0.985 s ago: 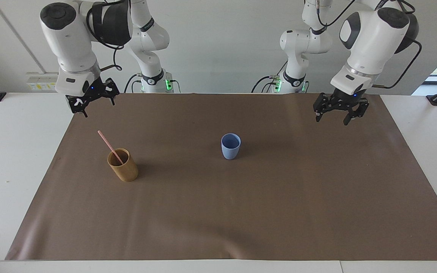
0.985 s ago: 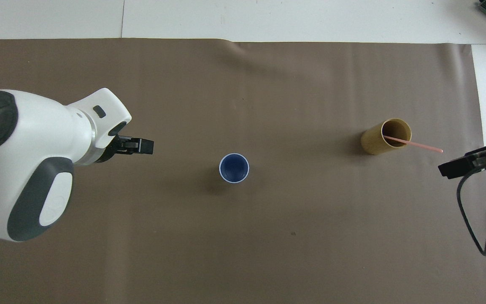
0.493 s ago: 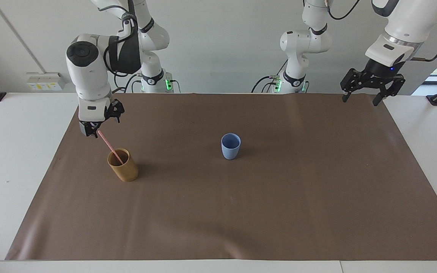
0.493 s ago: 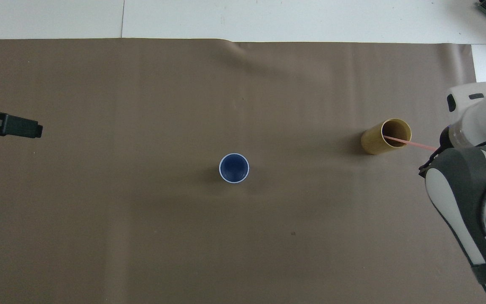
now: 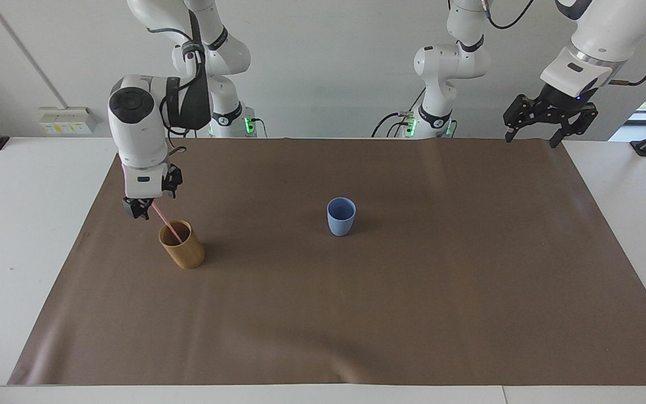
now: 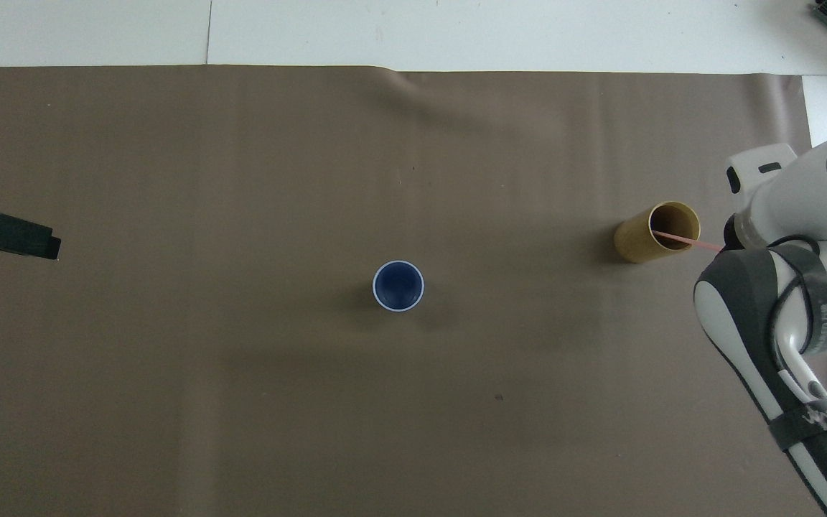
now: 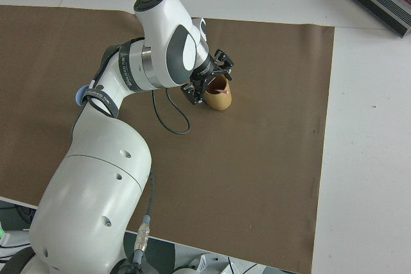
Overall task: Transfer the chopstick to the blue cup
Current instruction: 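Grasp the pink chopstick in the tan cup with the right gripper, then carry the pink chopstick with the right gripper over the blue cup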
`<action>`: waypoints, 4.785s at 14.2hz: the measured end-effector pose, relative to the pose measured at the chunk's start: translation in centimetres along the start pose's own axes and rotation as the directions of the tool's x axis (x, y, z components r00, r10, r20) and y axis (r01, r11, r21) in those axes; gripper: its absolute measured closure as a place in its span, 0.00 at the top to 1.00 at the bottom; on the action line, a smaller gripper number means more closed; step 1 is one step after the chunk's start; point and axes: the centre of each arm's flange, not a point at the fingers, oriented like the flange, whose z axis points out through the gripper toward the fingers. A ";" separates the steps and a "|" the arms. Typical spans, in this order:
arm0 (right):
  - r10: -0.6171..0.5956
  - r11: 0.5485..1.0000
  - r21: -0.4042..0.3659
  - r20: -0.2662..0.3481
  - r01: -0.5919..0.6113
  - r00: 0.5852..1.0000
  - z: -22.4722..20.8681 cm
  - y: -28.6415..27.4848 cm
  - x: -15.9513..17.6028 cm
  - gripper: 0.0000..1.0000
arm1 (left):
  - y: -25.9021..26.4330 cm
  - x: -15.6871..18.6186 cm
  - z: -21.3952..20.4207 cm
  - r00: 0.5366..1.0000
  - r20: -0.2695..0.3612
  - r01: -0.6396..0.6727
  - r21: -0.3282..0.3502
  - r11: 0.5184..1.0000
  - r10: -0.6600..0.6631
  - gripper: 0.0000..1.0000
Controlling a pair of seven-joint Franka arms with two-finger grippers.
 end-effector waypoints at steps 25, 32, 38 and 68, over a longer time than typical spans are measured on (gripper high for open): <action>0.046 0.997 0.060 0.071 -0.051 0.996 -8.2 0.1 -3.1 0.09 | 0.0 -0.1 -0.1 1.000 0.004 0.001 0.000 1.000 -0.001 1.00; 0.082 0.990 0.101 0.110 -0.094 0.990 -14.9 -1.0 -5.5 0.09 | 0.0 -0.1 -0.1 1.000 0.004 0.001 0.000 1.000 -0.001 1.00; 0.170 0.977 0.101 0.157 -0.187 0.973 -17.5 -7.9 1.4 0.09 | 0.0 -0.1 0.0 1.000 0.004 0.001 0.000 1.000 -0.001 1.00; 0.711 -0.227 0.372 0.695 -0.900 0.108 -17.7 -20.1 21.6 0.09 | 0.0 -0.2 -0.1 1.000 0.006 0.001 -0.001 1.000 -0.001 1.00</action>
